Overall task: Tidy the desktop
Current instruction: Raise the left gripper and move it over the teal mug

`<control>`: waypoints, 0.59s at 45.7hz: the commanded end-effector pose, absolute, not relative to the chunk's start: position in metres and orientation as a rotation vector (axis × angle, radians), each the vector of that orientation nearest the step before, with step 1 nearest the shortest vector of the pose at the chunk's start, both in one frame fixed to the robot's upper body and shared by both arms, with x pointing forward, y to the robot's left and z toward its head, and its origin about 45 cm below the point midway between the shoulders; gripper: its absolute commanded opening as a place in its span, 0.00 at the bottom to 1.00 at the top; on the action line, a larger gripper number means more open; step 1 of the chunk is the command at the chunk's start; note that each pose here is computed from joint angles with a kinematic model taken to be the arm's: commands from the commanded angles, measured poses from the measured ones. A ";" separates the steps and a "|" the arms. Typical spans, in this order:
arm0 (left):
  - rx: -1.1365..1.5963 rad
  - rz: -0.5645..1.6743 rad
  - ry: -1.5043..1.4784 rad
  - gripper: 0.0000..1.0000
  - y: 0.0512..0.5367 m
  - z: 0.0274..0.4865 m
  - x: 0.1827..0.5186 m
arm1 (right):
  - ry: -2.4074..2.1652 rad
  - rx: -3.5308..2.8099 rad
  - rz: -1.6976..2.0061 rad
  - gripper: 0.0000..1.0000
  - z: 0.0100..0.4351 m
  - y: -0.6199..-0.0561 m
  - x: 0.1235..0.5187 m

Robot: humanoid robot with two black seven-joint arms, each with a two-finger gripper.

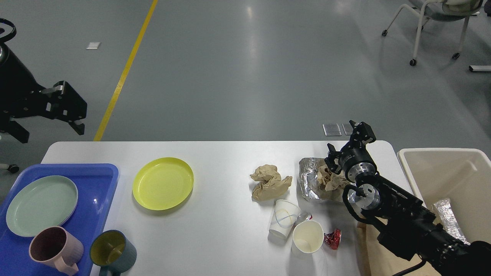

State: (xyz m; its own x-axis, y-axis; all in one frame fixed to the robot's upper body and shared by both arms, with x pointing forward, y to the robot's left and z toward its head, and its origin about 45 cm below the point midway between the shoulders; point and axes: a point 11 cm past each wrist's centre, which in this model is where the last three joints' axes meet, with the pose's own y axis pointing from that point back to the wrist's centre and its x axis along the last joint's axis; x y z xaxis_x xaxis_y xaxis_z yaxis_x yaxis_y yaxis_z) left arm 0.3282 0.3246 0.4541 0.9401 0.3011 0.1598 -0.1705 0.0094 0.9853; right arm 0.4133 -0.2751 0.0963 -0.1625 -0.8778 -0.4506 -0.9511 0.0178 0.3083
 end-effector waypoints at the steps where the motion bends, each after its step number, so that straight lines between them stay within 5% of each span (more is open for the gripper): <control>1: 1.474 0.350 0.082 0.96 0.282 0.473 0.300 | 2.142 -1.944 0.833 1.00 0.096 -0.275 0.413; 13: 1.447 0.370 0.006 0.96 0.249 0.502 0.271 | 2.142 -1.942 0.837 1.00 0.096 -0.275 0.413; 27: 1.474 0.321 0.118 0.96 0.265 0.466 0.284 | 2.142 -1.941 0.835 1.00 0.096 -0.275 0.413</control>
